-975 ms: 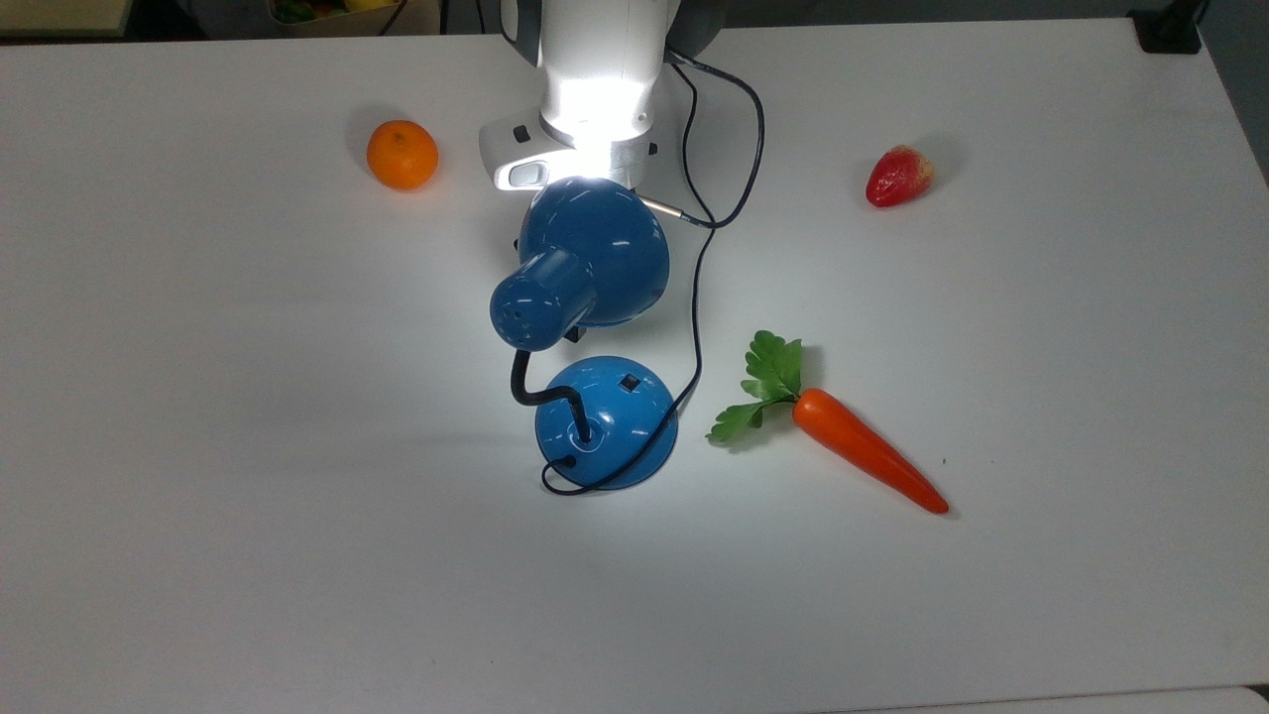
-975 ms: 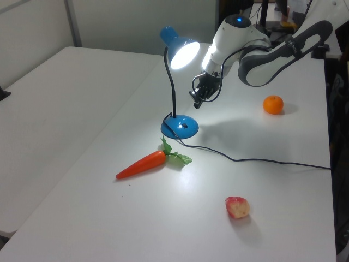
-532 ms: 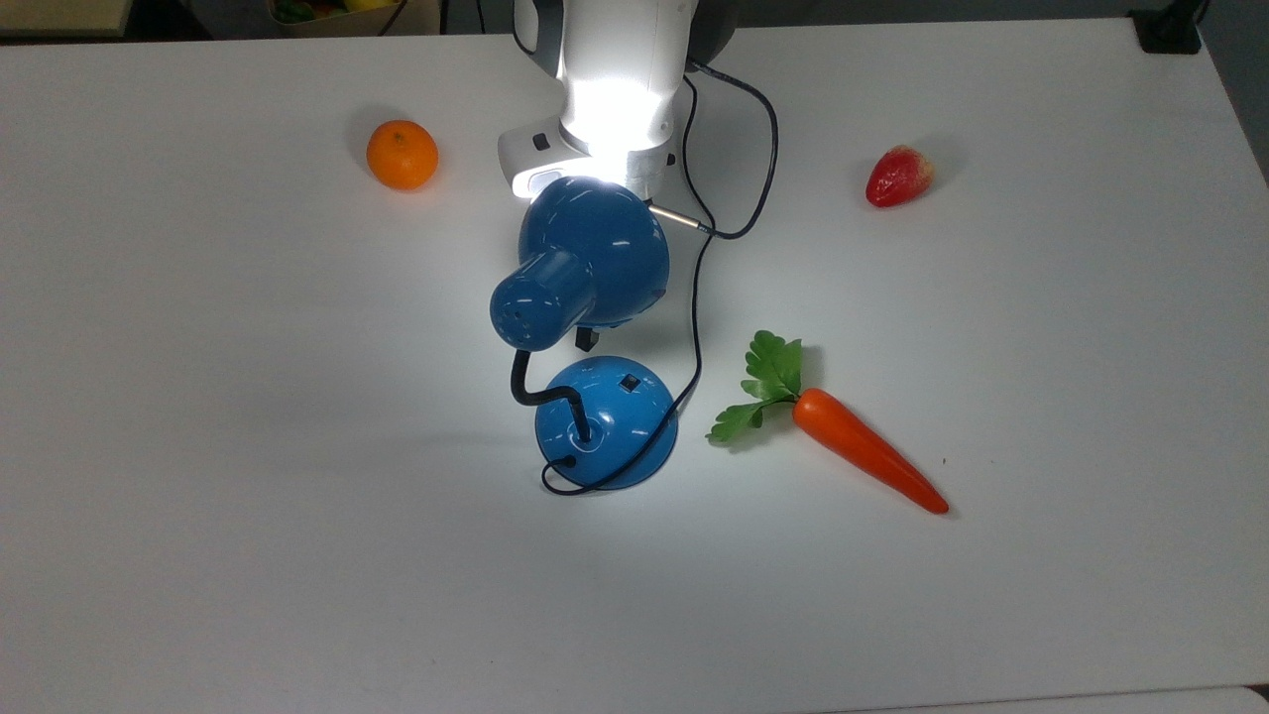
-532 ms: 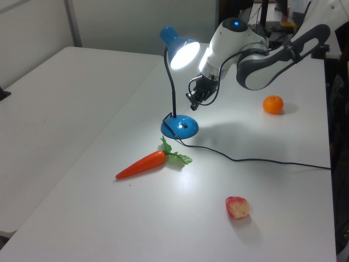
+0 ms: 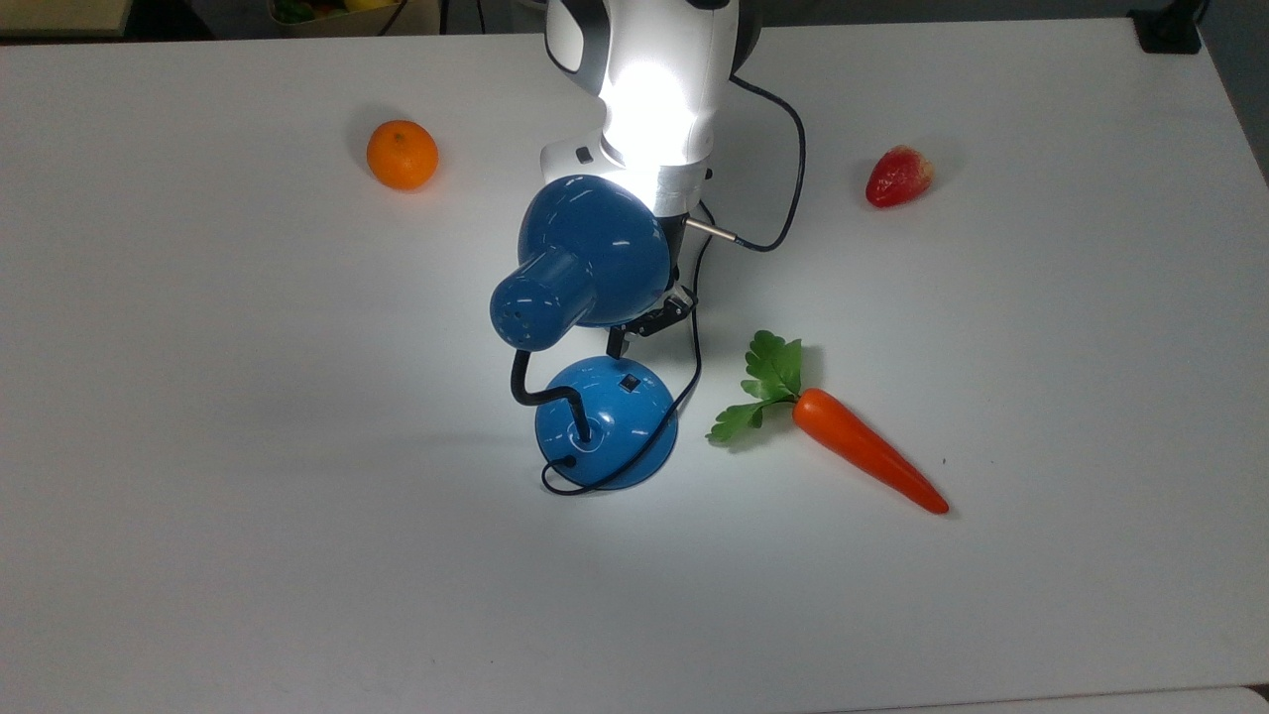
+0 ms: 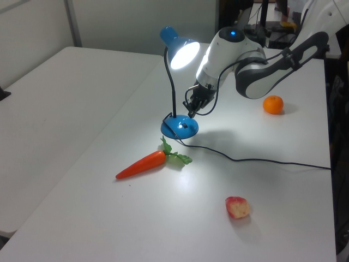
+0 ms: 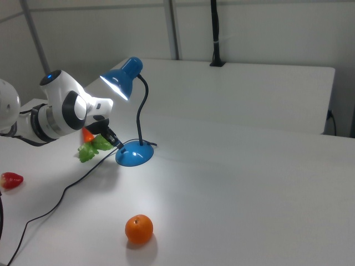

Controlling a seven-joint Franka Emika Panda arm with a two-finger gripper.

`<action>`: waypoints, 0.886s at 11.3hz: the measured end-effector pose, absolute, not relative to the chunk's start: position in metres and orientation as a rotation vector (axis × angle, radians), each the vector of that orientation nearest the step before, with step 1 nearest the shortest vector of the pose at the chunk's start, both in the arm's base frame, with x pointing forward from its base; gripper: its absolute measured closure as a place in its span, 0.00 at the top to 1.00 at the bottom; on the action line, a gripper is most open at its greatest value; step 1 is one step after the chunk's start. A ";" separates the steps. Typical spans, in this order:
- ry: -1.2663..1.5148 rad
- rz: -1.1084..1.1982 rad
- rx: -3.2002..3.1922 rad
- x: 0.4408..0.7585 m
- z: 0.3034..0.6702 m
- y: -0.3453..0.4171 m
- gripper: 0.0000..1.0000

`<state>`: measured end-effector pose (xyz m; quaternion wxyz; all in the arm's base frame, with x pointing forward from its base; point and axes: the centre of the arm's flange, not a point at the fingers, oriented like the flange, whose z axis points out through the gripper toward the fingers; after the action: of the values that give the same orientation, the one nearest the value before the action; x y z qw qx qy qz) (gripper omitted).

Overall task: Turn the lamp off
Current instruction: 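Press down on the switch on the blue lamp base with the gripper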

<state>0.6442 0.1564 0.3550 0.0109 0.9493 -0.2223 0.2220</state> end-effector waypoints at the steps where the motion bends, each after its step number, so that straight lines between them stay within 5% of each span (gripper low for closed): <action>1: -0.693 0.699 2.953 0.645 0.352 0.159 0.01; 10: -0.671 0.698 2.952 0.655 0.337 0.172 0.01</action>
<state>0.6554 0.1720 0.3366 0.0175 0.9501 -0.2158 0.2246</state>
